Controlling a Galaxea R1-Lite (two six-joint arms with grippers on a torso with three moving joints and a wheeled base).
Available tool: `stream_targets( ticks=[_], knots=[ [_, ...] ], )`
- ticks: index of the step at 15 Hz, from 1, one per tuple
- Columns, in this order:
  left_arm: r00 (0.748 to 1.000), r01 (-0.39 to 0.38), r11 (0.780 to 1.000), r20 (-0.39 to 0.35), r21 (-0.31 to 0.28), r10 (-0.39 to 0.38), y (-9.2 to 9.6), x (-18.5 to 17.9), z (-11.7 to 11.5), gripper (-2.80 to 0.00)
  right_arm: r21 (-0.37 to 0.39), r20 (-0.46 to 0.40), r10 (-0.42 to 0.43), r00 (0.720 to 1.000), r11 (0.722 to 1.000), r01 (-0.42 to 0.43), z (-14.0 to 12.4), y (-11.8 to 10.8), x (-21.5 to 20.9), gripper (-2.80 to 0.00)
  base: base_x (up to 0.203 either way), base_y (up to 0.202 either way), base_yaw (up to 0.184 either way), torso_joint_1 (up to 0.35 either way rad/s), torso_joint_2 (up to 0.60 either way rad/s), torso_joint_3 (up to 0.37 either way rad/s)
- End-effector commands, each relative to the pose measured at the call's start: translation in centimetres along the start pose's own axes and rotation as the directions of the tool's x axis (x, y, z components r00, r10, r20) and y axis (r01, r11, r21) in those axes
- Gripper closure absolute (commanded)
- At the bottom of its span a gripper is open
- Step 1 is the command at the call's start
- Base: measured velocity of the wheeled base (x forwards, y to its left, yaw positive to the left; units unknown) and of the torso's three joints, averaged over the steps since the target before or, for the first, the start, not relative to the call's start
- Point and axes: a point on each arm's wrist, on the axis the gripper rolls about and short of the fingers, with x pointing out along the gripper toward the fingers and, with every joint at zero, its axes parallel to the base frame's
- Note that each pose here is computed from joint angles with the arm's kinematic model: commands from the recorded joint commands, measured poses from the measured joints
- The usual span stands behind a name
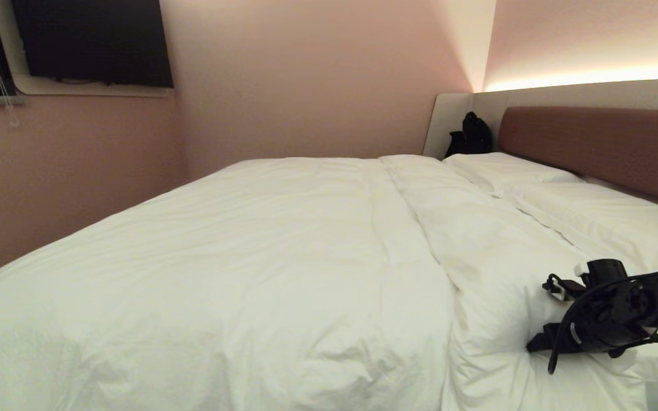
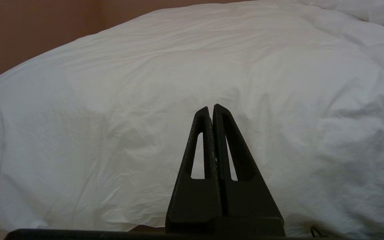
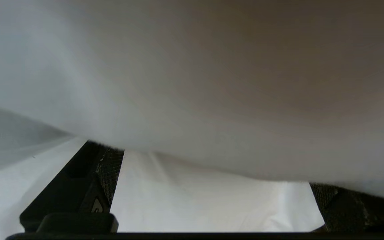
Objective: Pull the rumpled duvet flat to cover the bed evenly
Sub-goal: Flatten the corners of the folded blanket
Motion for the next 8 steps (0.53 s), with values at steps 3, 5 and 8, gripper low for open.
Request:
stream_targets(
  ticks=[3,5,8],
  knots=[
    [1.0,0.001,1.0,-0.001,0.0,-0.001,0.0,0.01,0.0,0.0,-0.001,-0.046,0.0,0.999,1.0,0.0,-0.29,-0.11,2.24,-2.8,0.0,0.0,0.0,0.0,0.0,0.0],
    [1.0,0.001,1.0,-0.001,0.0,-0.001,0.0,0.01,0.0,0.0,-0.001,-0.048,0.001,0.999,1.0,-0.001,-0.14,-0.16,2.7,-2.8,0.0,0.0,0.0,0.0,0.0,0.0],
    [1.0,0.001,1.0,-0.001,0.0,-0.001,0.0,0.01,0.0,0.0,0.006,-0.042,0.001,0.999,1.0,-0.001,0.05,-0.19,2.67,0.0,0.0,0.0,0.0,0.0,0.0,0.0]
  ],
)
